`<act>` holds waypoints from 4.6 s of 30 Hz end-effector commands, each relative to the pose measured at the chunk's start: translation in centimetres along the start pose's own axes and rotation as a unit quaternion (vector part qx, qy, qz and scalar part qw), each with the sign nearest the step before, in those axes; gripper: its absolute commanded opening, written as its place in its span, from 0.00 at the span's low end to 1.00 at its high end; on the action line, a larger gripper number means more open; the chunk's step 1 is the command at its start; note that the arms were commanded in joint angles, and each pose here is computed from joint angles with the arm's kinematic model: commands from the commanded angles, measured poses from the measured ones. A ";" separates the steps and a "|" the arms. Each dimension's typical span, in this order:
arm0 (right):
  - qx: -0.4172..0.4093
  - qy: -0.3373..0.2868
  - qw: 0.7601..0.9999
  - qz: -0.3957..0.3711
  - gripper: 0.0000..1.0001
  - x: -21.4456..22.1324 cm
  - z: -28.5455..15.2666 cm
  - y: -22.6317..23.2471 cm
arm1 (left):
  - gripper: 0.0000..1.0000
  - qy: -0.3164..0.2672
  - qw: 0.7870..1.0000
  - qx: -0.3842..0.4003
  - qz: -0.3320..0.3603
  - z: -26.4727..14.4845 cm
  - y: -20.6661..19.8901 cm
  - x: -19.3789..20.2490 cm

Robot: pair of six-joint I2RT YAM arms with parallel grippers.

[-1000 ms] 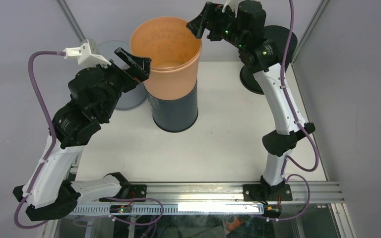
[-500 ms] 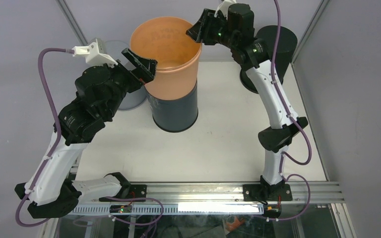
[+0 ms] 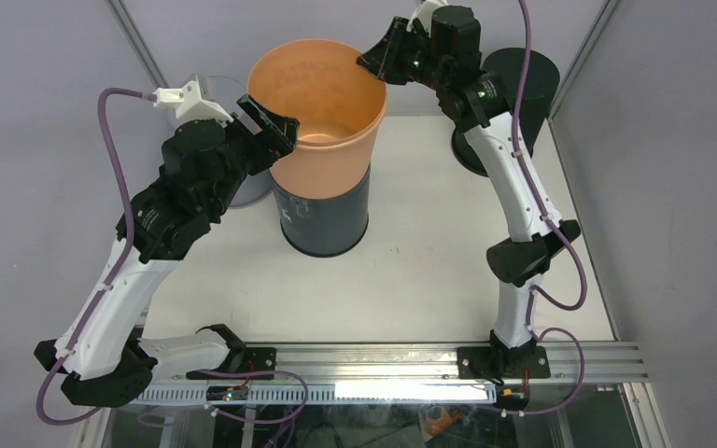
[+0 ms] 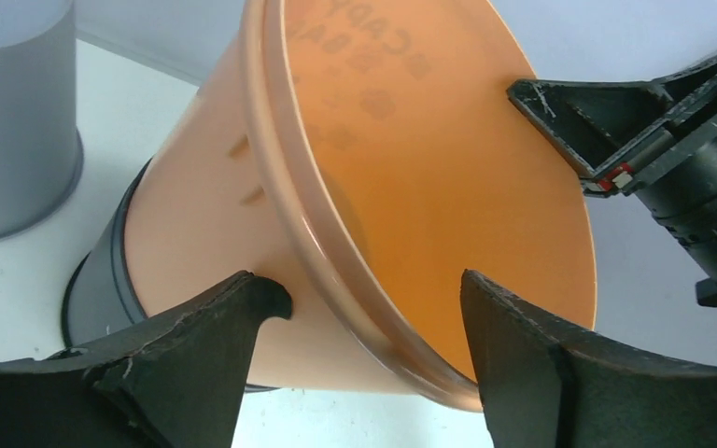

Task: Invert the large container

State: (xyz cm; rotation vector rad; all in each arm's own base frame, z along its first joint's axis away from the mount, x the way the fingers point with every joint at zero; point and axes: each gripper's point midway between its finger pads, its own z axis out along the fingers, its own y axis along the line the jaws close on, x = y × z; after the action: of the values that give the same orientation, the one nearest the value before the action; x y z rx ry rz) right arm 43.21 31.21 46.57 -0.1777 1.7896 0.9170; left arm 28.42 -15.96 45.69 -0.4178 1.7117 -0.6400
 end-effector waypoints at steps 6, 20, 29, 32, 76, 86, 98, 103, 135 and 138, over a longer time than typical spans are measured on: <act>-0.059 -0.042 0.997 -0.029 0.01 -3.0 -2.2 3.5 | 0.59 -0.012 0.998 0.048 -0.032 0.4 -2.0 -0.9; -0.115 -0.172 0.975 -0.085 0.00 -8.7 -8.7 9.4 | 0.00 -0.039 0.991 0.126 -0.008 -0.6 -6.2 -4.2; -0.098 -0.176 0.974 -0.099 0.00 -7.2 -9.2 8.5 | 0.00 -0.061 0.985 0.152 0.050 0.2 -7.3 -4.5; -0.088 -0.162 0.978 -0.097 0.00 -6.0 -8.9 7.7 | 0.00 -0.052 0.985 0.155 0.057 0.6 -7.2 -3.8; 0.076 0.082 0.993 -0.028 0.00 13.3 -15.5 -2.5 | 0.00 0.226 0.927 0.296 0.050 -0.5 -5.2 14.5; 0.173 0.145 0.974 -0.002 0.00 17.6 -14.5 -7.9 | 0.00 0.253 0.929 0.270 0.036 1.2 -4.3 16.7; 0.166 0.168 0.972 0.011 0.36 18.8 -13.7 -9.4 | 0.00 0.288 0.925 0.247 0.033 3.6 -3.7 19.7; 0.143 0.133 0.980 -0.027 0.75 15.5 -14.6 -7.8 | 0.00 0.286 0.927 0.239 0.033 4.0 -3.4 19.9; 0.220 0.197 0.953 -0.059 0.95 17.3 -14.9 -12.1 | 0.00 0.296 0.913 0.282 -0.004 2.1 -6.4 17.8; 0.250 0.211 0.943 -0.054 0.96 18.0 -14.9 -13.7 | 0.00 0.300 0.912 0.281 -0.007 1.6 -6.0 18.0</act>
State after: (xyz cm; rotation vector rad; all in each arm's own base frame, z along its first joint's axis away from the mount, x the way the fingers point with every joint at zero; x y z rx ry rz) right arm 30.93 15.19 26.36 -0.1596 2.3345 0.2207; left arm 29.74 -28.75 27.91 0.0284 2.1726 -0.9945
